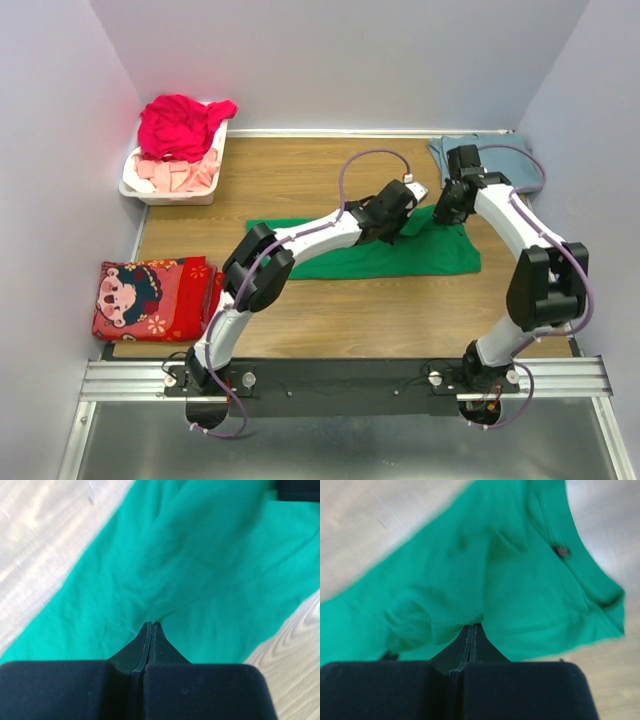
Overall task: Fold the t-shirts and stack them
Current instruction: Fold the tshirt
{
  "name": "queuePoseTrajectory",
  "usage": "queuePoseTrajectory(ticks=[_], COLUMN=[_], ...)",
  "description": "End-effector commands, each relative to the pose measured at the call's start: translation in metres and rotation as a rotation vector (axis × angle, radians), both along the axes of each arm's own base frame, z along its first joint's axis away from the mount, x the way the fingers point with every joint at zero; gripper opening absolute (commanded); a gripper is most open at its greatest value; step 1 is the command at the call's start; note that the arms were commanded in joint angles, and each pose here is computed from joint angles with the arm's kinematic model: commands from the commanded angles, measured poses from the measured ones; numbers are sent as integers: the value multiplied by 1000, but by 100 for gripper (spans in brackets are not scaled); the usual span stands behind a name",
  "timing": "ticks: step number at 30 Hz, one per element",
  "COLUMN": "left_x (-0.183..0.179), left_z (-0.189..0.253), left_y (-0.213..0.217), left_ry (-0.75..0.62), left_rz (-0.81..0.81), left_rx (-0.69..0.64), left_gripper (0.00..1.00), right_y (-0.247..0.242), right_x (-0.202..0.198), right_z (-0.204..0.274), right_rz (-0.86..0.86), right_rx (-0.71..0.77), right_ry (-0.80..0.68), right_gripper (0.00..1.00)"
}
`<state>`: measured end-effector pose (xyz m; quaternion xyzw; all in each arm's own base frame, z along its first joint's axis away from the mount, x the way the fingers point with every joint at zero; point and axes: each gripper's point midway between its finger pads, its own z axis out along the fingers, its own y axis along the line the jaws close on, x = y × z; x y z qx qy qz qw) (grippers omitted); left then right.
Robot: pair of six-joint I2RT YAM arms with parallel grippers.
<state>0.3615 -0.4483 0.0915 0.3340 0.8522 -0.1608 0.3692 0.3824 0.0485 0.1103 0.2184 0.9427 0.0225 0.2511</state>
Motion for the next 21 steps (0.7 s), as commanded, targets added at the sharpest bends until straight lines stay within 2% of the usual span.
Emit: queuePoseTrajectory(ticks=[1,10,21], left_x=[-29,-57,-59], left_z=[1,-23,-27], left_y=[9,21,24], left_ry=[18,61,62], left_rz=[-67,-102,-95], left_rx=[62,131,151], left_gripper=[0,0,0], right_y=[-7,-10,-10], right_x=[-48,-98,-146], right_z=[-1,-3,-37], right_rz=[-36,-83,-87], right_rx=[6,25,28], right_ry=[88,161,316], right_gripper=[1,1,1])
